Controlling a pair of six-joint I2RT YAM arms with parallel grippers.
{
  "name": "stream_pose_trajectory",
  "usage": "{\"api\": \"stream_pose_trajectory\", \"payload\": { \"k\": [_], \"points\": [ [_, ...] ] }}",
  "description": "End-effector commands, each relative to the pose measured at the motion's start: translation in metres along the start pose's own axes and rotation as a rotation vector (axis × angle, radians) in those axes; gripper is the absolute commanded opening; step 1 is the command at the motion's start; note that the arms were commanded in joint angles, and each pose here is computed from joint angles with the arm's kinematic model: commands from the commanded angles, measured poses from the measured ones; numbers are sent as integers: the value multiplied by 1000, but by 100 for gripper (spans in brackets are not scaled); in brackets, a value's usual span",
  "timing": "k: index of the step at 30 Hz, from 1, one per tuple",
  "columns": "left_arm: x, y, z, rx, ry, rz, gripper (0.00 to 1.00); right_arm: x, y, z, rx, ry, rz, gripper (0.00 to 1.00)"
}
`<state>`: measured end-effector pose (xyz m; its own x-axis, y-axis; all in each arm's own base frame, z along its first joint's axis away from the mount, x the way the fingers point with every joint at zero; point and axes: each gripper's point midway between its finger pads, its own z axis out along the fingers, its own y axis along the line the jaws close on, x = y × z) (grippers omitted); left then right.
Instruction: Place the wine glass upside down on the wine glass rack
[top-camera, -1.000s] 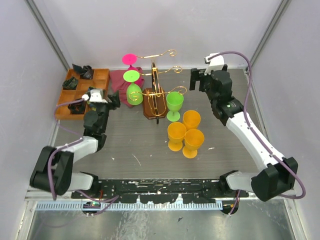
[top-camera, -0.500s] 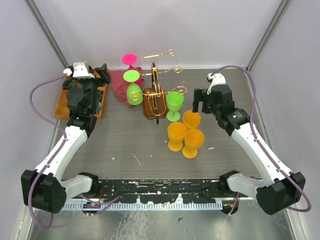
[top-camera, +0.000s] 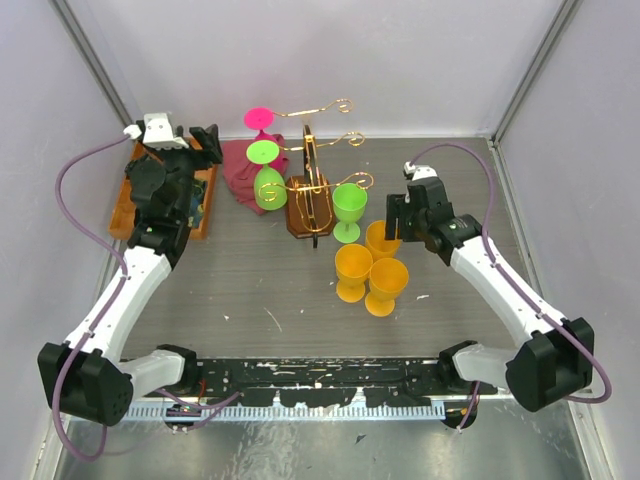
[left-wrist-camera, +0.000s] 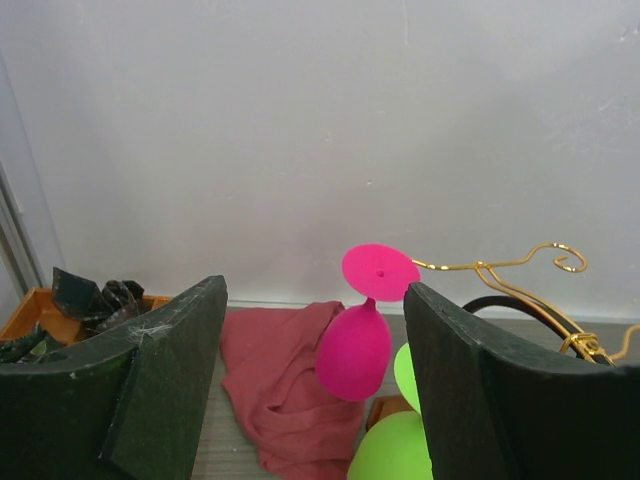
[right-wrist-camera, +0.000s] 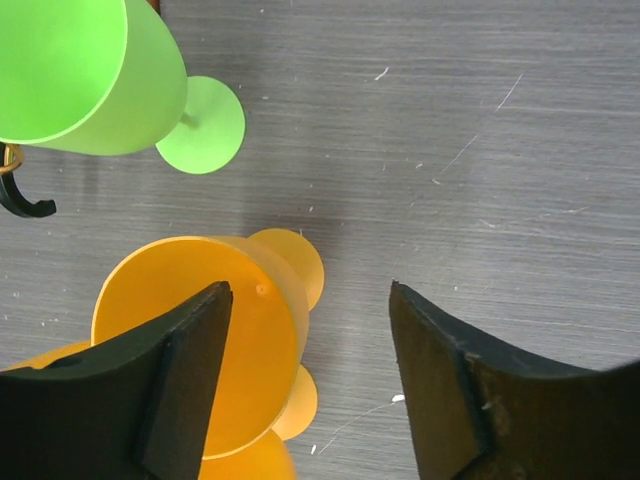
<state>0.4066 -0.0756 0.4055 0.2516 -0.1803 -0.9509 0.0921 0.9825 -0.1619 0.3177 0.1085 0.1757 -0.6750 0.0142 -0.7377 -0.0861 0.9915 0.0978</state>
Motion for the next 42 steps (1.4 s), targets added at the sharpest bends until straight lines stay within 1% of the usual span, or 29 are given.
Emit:
{"api": "stream_pose_trajectory", "payload": {
  "k": [1,7,11,17,21,24,28,33,35,37,39,40,42],
  "points": [
    [-14,-4,0,12,2,-20,78,2,7,1,-37,12,7,65],
    [-20,-6,0,15,15,-39,78,-1,7,2,-33,13,-10,40],
    [-21,-10,3,27,15,-49,77,-9,6,4,-24,7,-37,28],
    [-21,-12,4,37,24,-63,77,-16,3,4,3,10,-58,1],
    [-20,-20,6,66,45,-102,77,-37,-10,-3,82,-27,-94,1],
    [-23,-26,10,75,70,-145,77,-61,-34,-13,225,-66,-121,1],
    [-28,-32,15,79,124,-171,76,-85,-69,-30,425,-78,-146,1],
    [-45,-27,20,34,130,-172,76,-115,-103,-50,589,-165,-111,1],
    [-44,-21,20,-3,151,-170,76,-131,-111,-60,638,-226,-111,1],
    [-48,-19,20,-24,156,-177,77,-156,-112,-72,654,-318,-110,1],
    [-52,-19,20,-27,149,-192,78,-188,-106,-86,631,-447,-117,1],
    [-46,-21,24,-27,161,-201,78,-206,-100,-94,606,-519,-130,1],
    [-40,-23,29,-29,171,-233,78,-244,-83,-112,517,-683,-158,1]
  ]
}}
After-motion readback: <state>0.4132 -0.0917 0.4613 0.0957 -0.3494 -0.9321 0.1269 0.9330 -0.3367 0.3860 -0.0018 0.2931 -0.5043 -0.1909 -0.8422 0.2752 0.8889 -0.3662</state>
